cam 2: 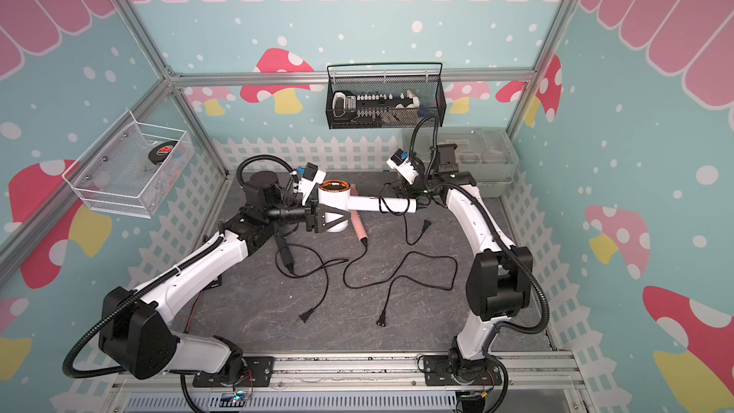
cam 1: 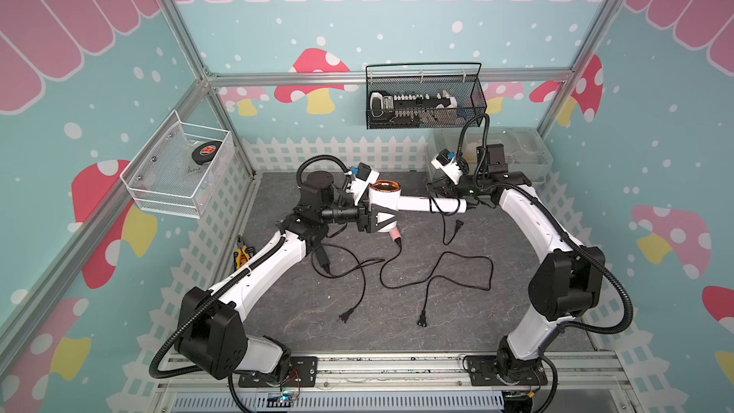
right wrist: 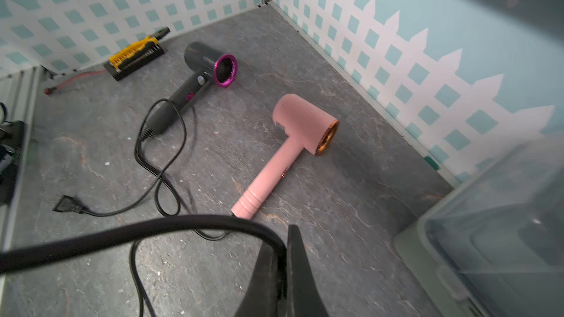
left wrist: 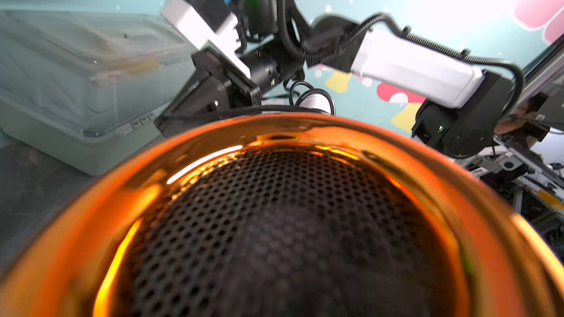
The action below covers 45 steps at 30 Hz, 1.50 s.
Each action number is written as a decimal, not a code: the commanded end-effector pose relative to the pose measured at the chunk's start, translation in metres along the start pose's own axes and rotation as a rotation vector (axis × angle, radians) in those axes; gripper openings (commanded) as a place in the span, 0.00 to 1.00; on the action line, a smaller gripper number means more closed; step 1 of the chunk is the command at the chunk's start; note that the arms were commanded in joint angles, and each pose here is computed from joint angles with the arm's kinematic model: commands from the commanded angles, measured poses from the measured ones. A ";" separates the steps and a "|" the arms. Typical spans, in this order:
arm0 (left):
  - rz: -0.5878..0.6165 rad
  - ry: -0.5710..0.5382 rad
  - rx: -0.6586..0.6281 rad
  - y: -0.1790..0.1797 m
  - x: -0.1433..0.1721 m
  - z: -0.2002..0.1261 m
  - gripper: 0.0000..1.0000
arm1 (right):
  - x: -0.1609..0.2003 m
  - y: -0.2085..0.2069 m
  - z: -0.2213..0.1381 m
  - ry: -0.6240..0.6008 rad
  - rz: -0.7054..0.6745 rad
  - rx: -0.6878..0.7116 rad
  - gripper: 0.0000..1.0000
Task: Wrap the cord around the hair dryer
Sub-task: Wrap the power cord around the hair dryer.
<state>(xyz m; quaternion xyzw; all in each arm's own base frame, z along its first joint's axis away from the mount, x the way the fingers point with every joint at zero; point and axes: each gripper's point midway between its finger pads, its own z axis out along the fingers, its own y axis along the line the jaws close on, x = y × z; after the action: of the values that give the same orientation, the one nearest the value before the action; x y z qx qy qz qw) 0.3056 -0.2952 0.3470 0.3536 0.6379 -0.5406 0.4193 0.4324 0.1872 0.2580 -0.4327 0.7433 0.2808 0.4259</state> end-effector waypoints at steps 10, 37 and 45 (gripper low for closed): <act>0.162 -0.247 0.126 -0.029 -0.095 -0.018 0.00 | 0.030 0.008 0.029 -0.186 0.233 -0.123 0.11; 0.213 -0.352 -0.012 0.000 -0.156 -0.055 0.00 | 0.129 0.035 0.061 -0.035 0.374 -0.101 0.12; 0.212 -0.370 -0.062 0.012 -0.159 -0.068 0.00 | 0.138 0.037 0.063 0.017 0.397 -0.062 0.12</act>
<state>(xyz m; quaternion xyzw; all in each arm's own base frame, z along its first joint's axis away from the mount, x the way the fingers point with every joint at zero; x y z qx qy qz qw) 0.3706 -0.2377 0.4606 0.3005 0.5565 -0.5499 0.5455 0.3939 0.2010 0.1223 -0.3001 0.7926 0.3902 0.3598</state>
